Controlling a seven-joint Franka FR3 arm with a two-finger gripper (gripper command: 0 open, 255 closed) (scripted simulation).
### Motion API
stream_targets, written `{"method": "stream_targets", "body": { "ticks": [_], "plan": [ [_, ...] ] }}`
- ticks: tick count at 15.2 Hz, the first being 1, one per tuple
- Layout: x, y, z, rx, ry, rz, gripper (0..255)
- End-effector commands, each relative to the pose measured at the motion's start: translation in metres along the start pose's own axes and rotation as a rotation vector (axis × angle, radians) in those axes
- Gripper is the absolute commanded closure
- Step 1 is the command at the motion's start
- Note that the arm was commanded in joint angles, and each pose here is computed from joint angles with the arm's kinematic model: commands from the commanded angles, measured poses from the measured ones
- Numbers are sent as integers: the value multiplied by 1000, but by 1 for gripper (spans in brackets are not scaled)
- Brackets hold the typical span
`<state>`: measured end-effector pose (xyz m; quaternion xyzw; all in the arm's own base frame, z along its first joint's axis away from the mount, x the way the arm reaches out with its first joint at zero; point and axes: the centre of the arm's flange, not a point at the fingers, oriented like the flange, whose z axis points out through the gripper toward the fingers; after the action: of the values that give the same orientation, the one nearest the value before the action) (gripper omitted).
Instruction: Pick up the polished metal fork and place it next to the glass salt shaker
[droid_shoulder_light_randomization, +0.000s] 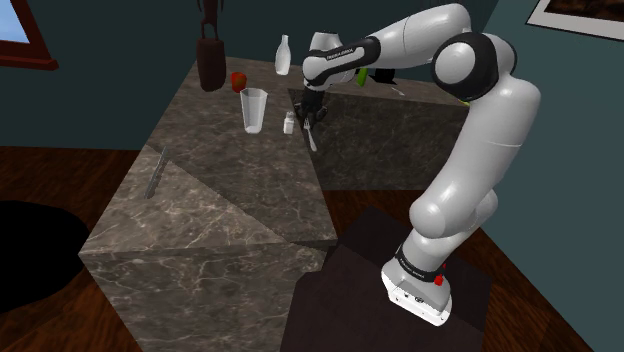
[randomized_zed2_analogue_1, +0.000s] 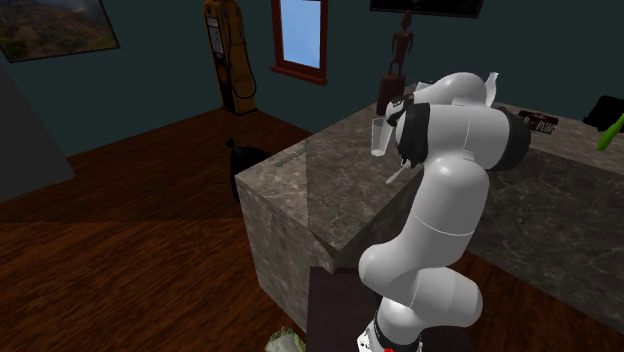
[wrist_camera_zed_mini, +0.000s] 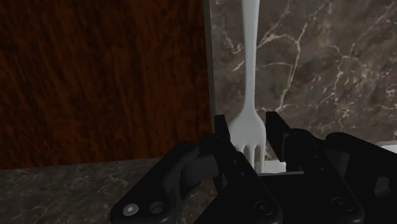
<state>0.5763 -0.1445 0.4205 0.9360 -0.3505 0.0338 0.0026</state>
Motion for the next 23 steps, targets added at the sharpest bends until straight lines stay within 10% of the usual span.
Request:
{"method": "stream_targets", "body": {
  "ticks": [1, 22, 23],
  "plan": [
    [0, -1, 11, 0, 0, 0, 255],
    [-5, 1, 79, 0, 0, 0, 255],
    [-5, 1, 79, 0, 0, 0, 0]
  ]
}}
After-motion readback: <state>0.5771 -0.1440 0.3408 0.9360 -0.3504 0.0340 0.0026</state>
